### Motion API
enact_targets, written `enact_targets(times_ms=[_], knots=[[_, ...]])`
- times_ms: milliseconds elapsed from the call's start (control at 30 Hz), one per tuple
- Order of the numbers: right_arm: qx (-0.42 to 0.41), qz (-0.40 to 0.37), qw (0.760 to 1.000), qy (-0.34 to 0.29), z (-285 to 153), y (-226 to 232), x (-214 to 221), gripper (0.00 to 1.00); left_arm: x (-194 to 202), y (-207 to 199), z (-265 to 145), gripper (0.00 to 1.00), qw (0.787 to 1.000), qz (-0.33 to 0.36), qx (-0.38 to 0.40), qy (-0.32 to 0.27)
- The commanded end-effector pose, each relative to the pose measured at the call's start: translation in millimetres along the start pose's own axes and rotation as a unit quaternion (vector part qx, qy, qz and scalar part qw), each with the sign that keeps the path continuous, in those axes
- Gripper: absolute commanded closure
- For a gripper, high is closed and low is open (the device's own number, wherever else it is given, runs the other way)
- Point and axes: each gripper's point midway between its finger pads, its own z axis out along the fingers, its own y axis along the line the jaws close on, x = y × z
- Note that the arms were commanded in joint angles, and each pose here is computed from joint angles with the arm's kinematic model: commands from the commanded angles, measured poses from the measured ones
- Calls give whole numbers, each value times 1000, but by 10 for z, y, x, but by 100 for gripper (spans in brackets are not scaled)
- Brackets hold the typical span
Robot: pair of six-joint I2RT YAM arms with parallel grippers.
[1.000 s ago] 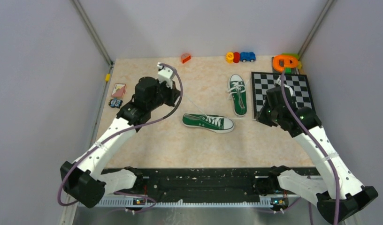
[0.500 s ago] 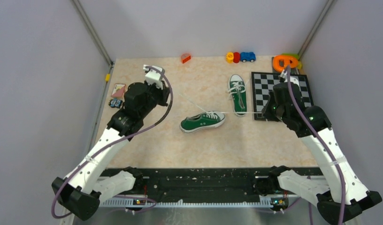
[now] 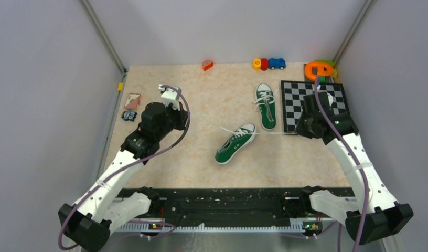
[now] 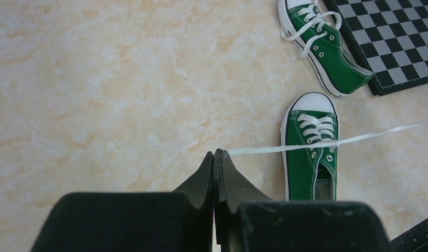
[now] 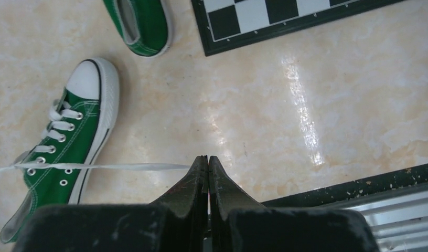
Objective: Tie the shoes
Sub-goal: Adjust the shoelace on the shoe.
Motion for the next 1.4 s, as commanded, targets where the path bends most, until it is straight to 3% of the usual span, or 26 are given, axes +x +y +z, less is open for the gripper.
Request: enact_targets(times_ms=[0, 300, 467, 633, 700, 767, 867, 900, 1000, 1100, 1200, 1233, 1367], knots=[[46, 22, 998, 43, 221, -319, 223, 100, 160, 204, 160, 100, 999, -39, -30, 16], [71, 57, 989, 117, 451, -517, 895, 100, 573, 287, 936, 100, 997, -50, -4, 63], [117, 88, 979, 145, 448, -707, 1123, 100, 679, 728, 1362, 100, 990, -88, -65, 85], [140, 91, 972, 165, 457, -766, 1201, 100, 640, 1214, 1471, 100, 986, -105, -95, 89], [138, 92, 972, 168, 478, -758, 1227, 100, 698, 1132, 1504, 100, 989, -81, -54, 115], [124, 92, 975, 162, 488, -721, 1211, 100, 733, 828, 1526, 100, 988, -83, 34, 129], [53, 66, 986, 147, 503, -510, 1081, 100, 695, 379, 1435, 100, 982, -80, 150, 84], [14, 51, 989, 140, 503, -390, 1015, 96, 751, 274, 1371, 100, 980, -71, 171, 76], [-68, 33, 990, 119, 480, -87, 832, 69, 809, 76, 1259, 100, 976, -28, 202, 81], [-105, 18, 990, 97, 516, 156, 678, 56, 1038, 77, 1215, 89, 972, -31, 183, 142], [-130, 16, 987, 90, 589, 407, 621, 55, 1116, 163, 1210, 74, 974, -62, 141, 165], [-146, 17, 986, 84, 621, 518, 603, 55, 1117, 154, 1192, 64, 974, -69, 140, 166], [-193, 36, 978, 68, 818, 941, 563, 55, 1174, 91, 1050, 53, 969, -95, 138, 182]])
